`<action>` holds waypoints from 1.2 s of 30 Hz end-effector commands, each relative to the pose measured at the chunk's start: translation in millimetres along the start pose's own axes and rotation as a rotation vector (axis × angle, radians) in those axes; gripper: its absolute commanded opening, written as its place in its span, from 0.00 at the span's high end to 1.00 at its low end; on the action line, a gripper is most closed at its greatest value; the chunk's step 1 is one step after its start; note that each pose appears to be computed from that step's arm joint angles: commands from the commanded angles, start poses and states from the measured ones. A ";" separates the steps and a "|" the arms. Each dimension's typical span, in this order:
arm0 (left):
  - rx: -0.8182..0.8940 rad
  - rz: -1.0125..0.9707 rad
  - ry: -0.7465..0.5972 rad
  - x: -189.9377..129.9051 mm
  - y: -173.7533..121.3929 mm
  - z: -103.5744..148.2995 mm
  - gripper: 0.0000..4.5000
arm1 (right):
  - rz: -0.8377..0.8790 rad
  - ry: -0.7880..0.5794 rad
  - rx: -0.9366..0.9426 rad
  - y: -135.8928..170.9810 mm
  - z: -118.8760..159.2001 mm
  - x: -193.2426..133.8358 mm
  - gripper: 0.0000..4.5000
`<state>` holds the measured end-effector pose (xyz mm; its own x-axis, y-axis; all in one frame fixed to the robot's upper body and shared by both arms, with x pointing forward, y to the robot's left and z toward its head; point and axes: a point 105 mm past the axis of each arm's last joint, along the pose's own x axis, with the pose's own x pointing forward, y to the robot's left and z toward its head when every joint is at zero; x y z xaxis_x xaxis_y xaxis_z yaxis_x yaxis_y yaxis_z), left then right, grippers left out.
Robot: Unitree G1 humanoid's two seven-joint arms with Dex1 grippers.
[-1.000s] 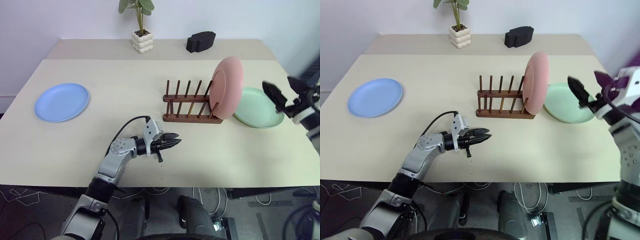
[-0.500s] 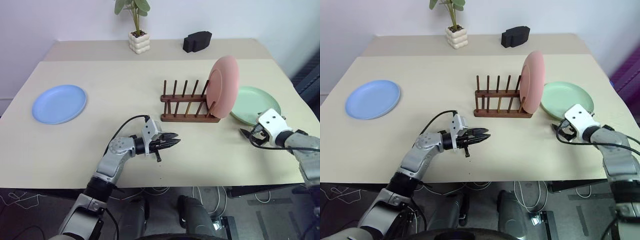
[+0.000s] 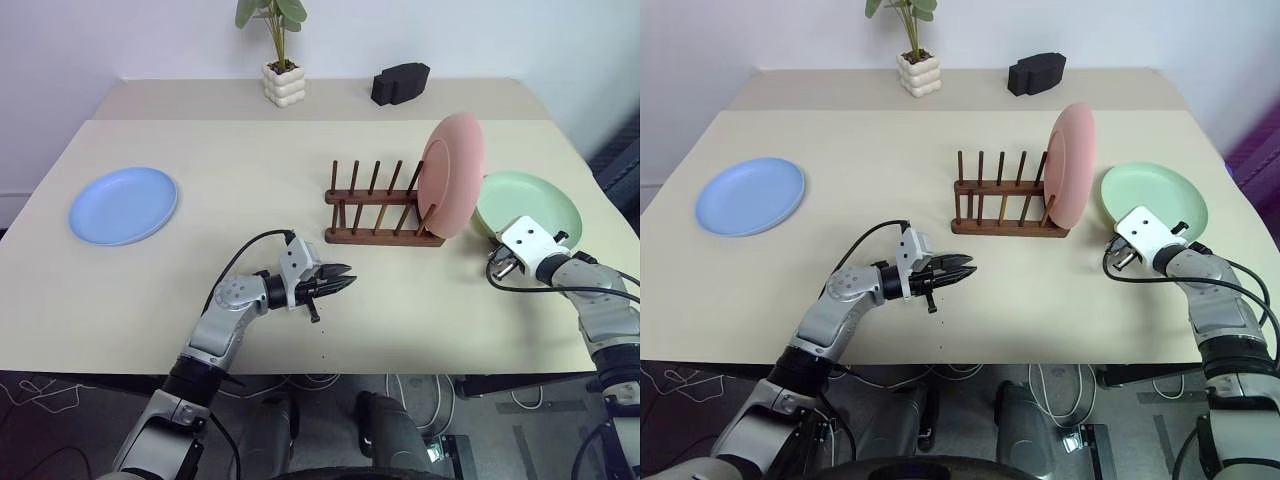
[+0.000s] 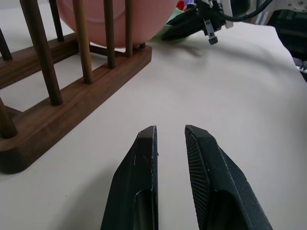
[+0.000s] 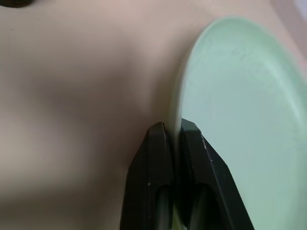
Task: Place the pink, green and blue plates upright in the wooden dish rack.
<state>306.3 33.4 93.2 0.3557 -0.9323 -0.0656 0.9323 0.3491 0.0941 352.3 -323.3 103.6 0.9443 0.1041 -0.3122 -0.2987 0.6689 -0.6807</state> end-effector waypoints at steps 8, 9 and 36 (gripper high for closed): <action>0.012 -0.041 -0.039 5.9 -6.6 9.8 0.79 | -0.566 -0.332 -0.232 -116.7 125.0 -81.6 0.99; 0.011 -0.044 -0.040 6.7 -7.1 9.8 0.79 | -0.570 -0.362 -0.261 -118.4 138.4 -86.2 0.99; 0.011 0.019 -0.041 -2.4 -1.6 9.2 0.79 | 0.457 -0.958 0.946 29.0 278.6 -81.7 0.99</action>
<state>304.4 33.0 91.2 0.3675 -0.9280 -0.0610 0.9283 0.3620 0.0846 309.9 -102.9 282.6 0.6446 0.6548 0.3947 -0.7510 0.6391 0.1660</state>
